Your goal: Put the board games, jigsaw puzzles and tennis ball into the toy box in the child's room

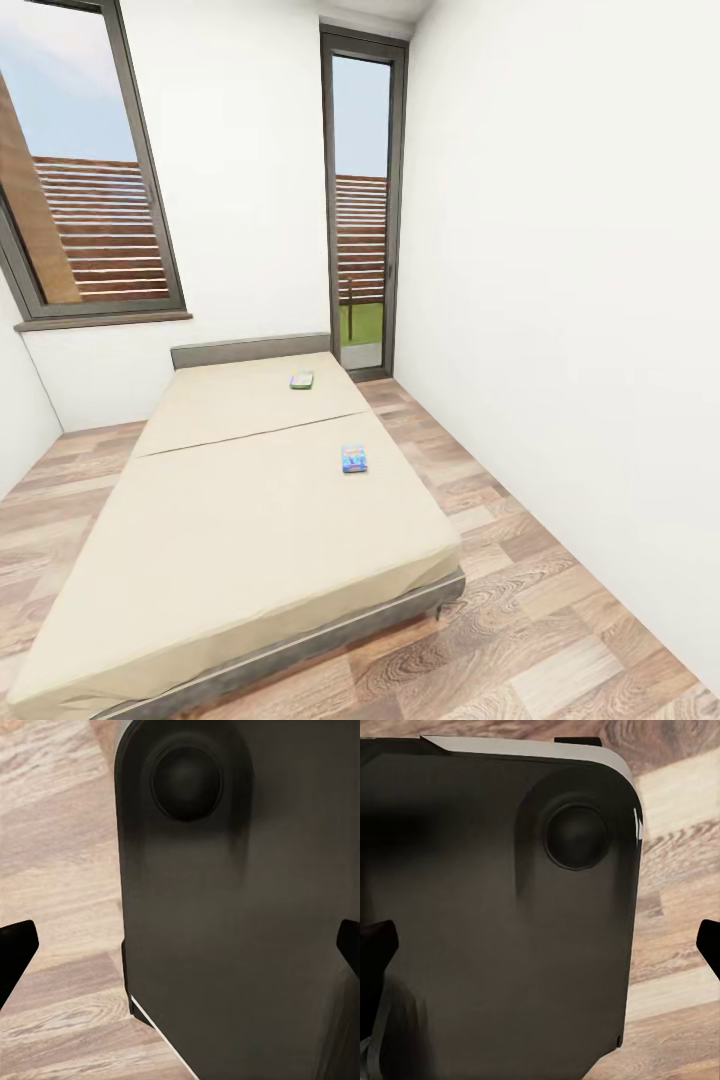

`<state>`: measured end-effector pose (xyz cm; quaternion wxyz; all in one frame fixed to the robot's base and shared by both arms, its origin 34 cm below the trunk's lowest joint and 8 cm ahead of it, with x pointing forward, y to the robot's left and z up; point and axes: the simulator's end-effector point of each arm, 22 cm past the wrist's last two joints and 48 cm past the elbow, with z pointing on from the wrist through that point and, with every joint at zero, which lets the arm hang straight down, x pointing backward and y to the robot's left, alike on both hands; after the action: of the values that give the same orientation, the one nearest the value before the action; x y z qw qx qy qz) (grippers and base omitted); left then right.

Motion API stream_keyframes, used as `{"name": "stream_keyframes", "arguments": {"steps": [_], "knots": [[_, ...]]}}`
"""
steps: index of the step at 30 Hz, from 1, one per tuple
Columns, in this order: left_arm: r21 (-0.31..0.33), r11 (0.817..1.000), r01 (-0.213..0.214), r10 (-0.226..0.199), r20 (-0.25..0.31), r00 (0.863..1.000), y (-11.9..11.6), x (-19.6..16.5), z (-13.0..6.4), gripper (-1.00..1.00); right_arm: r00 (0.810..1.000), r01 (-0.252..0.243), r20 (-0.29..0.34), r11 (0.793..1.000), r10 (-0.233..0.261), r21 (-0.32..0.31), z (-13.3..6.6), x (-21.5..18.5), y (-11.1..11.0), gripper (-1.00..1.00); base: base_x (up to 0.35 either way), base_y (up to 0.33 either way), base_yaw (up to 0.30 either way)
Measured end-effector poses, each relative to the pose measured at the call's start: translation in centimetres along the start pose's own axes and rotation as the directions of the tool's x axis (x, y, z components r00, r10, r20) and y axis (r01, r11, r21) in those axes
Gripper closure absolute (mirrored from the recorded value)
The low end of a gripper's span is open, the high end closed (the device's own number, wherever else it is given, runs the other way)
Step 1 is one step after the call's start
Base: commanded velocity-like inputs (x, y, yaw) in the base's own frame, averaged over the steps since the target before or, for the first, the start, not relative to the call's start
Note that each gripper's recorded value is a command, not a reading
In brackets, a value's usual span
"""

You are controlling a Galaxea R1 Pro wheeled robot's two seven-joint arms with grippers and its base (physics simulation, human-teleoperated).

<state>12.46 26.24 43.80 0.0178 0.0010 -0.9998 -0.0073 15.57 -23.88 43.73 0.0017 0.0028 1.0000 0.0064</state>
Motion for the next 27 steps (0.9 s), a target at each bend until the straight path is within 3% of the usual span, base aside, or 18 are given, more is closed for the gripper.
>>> {"name": "stream_keyframes", "arguments": {"steps": [27], "knots": [[-0.001, 1.000, -0.005, 0.005, -0.007, 1.000, 0.13, 0.48, 0.00, -1.00, 1.000, 0.001, 0.015, 1.000, -0.001, 0.004, 0.00, -0.81, -0.30, -1.00, 0.000, 0.000, 0.000]]}}
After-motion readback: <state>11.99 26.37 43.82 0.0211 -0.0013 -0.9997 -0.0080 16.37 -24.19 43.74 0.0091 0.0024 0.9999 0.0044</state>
